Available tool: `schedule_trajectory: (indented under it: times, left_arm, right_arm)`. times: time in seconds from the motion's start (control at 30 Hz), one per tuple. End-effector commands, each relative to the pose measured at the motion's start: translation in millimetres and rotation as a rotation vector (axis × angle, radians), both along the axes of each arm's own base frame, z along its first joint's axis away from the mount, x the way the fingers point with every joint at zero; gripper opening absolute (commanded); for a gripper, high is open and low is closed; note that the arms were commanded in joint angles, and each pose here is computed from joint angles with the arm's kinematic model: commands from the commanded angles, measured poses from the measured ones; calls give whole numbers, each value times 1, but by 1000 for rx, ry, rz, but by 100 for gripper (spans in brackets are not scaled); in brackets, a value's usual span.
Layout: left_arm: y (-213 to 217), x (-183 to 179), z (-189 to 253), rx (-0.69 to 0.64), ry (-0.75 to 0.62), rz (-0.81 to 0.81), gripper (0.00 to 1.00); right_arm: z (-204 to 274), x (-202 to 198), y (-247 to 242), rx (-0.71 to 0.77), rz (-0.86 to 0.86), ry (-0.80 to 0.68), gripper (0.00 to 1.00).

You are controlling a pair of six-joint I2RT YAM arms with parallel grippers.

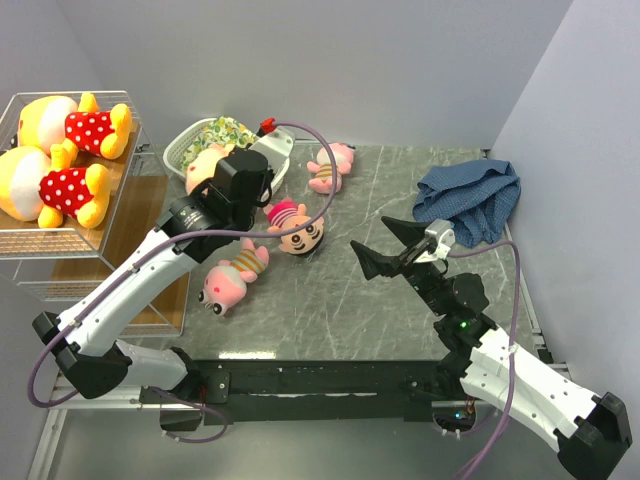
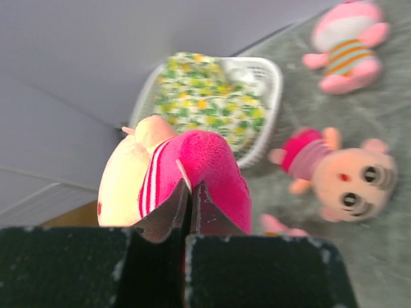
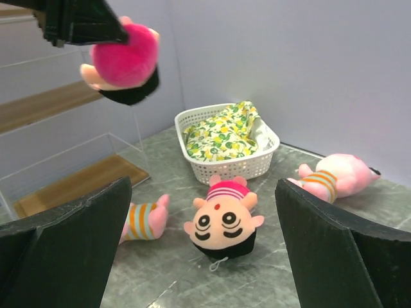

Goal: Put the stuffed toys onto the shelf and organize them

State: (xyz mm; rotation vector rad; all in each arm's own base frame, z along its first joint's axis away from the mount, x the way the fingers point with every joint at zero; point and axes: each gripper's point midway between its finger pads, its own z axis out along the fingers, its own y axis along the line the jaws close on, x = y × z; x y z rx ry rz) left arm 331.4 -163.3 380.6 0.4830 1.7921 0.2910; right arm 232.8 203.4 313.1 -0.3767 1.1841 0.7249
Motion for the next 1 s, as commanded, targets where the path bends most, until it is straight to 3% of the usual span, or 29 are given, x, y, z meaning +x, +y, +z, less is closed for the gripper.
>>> schedule_trajectory:
  times: [0.0, 0.27, 0.6, 0.77, 0.97]
  left_arm:
    - [34, -10, 39, 115, -134, 145, 1]
    - [67, -31, 24, 240, -72, 285, 1]
    - [121, -24, -3, 359, -71, 435, 1]
    - [129, -14, -4, 319, -111, 379, 1]
    - [164, -5, -21, 389, -96, 431, 1]
  right_arm:
    - [14, 4, -10, 46, -57, -15, 100]
    - [12, 4, -11, 18, -63, -17, 100]
    - [15, -2, -10, 0, -44, -40, 100]
    - [17, -7, -11, 6, -29, -51, 100]
    - [18, -12, -9, 3, -5, -56, 100]
